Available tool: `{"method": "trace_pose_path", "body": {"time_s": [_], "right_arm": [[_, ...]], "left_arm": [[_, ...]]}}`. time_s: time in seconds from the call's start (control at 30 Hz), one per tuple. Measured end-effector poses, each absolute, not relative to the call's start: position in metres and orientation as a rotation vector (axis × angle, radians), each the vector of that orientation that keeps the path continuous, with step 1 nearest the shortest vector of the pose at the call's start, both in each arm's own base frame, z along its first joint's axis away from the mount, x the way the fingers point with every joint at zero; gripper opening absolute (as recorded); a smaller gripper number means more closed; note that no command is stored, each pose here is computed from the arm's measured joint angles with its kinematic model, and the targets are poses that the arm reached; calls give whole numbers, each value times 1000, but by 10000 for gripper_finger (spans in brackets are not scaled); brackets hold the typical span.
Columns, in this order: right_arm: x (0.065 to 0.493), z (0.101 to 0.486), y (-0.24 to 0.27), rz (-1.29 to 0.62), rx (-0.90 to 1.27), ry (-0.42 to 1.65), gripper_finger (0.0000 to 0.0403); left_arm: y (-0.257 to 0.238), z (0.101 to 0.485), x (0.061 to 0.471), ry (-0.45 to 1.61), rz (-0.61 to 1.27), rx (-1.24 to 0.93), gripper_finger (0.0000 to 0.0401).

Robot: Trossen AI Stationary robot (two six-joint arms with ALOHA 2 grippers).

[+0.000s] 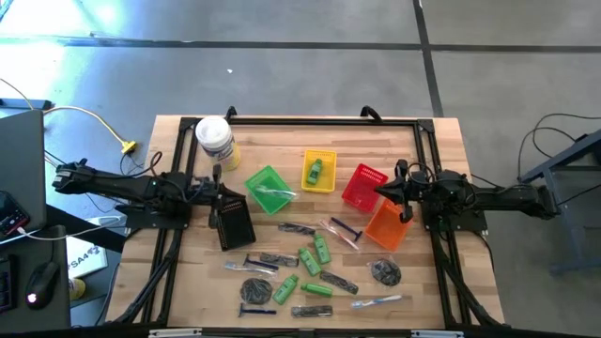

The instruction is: Pick & Place Travel size toiletries

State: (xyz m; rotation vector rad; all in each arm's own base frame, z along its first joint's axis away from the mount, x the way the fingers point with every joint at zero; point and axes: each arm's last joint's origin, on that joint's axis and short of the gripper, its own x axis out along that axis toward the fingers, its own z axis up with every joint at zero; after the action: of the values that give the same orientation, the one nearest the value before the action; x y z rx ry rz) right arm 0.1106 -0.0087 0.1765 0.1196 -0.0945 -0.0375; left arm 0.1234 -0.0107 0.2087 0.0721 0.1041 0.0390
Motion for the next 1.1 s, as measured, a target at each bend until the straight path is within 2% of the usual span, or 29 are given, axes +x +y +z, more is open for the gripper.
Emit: {"method": "trace_pose_path", "body": {"time_s": [0.2,1.1], "right_arm": [[110,177,-9,-43,120,-99,3],[110,180,-9,-44,118,-136,3]], "left_arm": [[-11,194,123,147,34,119,0],[-11,194,123,147,17,123,0]]}}
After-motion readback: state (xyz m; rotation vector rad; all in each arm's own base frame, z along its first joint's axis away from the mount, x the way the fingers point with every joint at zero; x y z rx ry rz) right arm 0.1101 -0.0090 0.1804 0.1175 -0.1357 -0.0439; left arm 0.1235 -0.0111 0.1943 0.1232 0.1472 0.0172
